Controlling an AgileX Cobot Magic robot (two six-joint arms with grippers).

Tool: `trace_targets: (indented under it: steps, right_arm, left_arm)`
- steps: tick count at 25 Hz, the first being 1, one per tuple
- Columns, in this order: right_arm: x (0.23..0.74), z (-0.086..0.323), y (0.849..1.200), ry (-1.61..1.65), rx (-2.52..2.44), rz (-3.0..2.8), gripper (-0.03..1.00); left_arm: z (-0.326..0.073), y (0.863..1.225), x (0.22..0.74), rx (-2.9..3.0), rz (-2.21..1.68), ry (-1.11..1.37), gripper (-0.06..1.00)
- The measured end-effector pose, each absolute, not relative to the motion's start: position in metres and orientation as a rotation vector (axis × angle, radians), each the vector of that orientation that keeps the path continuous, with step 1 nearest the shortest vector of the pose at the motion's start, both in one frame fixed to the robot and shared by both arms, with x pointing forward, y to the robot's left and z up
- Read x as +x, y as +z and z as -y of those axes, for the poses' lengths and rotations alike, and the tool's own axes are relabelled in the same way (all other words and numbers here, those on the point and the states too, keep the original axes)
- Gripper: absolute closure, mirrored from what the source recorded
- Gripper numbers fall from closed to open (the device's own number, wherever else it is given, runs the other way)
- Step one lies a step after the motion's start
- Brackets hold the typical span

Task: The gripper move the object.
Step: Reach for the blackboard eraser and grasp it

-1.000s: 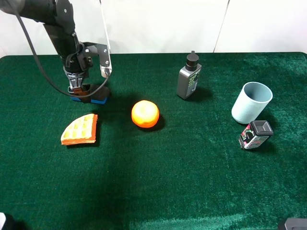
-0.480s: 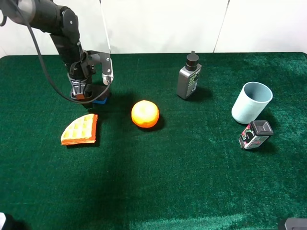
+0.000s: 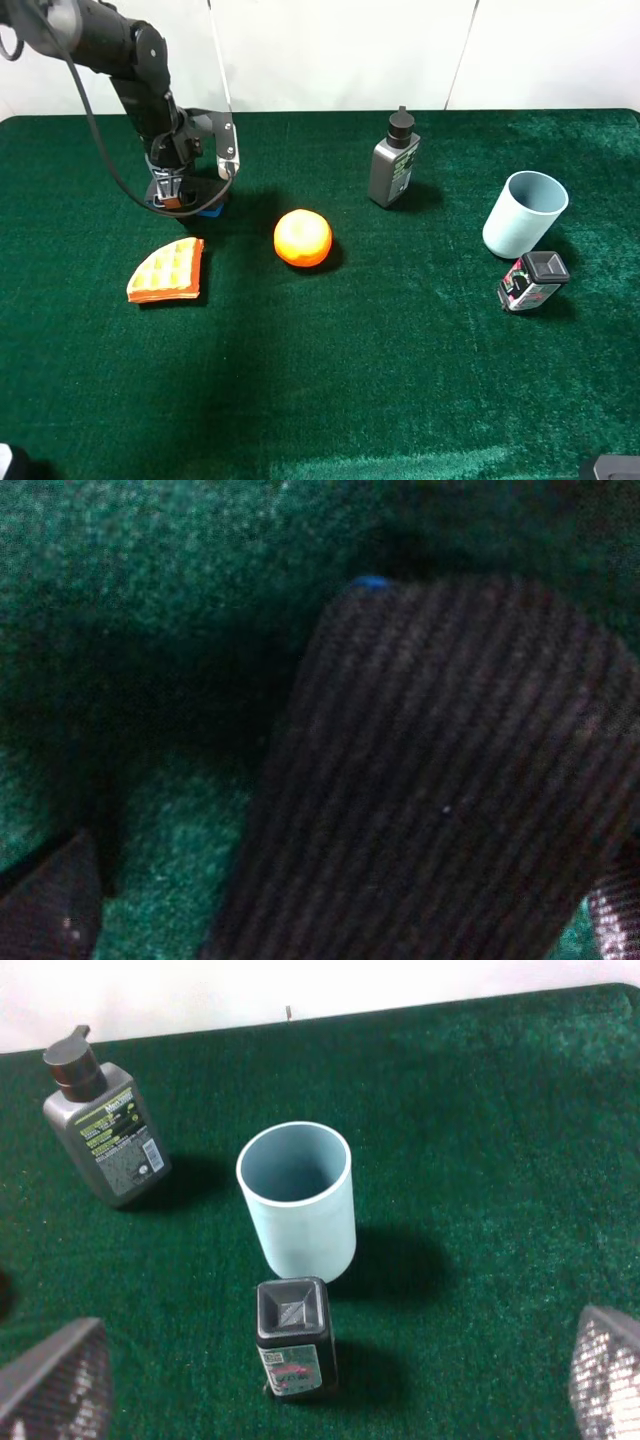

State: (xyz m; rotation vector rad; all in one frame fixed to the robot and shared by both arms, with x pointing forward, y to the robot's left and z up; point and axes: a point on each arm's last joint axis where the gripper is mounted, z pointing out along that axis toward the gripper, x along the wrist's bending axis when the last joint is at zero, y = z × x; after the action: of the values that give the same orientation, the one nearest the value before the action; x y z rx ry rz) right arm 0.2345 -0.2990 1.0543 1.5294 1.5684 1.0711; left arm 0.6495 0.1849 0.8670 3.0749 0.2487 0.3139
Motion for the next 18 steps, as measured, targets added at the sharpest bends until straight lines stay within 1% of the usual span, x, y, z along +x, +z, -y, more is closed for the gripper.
trace_targets:
  steps: [3, 5, 7, 10, 11, 18]
  right_arm:
    - [0.2345, 0.2990, 1.0543, 1.071, 1.529, -1.568, 0.27]
    - [0.2345, 0.2990, 1.0543, 1.071, 1.529, -1.568, 0.27]
    - [0.2345, 0.2990, 1.0543, 1.071, 1.529, -1.568, 0.27]
    - [0.2345, 0.2990, 1.0543, 1.071, 1.529, -1.568, 0.27]
    - [0.2345, 0.2990, 1.0543, 1.071, 1.529, -1.568, 0.27]
    - [0.2345, 0.2990, 1.0543, 1.071, 1.529, -1.568, 0.27]
  left_arm:
    - [-0.1848, 0.8671, 0.6498, 3.075, -0.247, 0.314, -0.04]
    - [-0.1848, 0.8667, 0.6495, 3.077, -0.248, 0.305, 0.01]
    - [-0.1847, 0.8667, 0.6492, 3.077, -0.251, 0.299, 0.11]
    - [-0.1846, 0.8666, 0.6489, 3.075, -0.253, 0.295, 0.32]
    - [-0.1846, 0.8666, 0.6489, 3.076, -0.246, 0.295, 0.36]
    - [-0.1845, 0.8666, 0.6489, 3.079, -0.219, 0.295, 0.36]
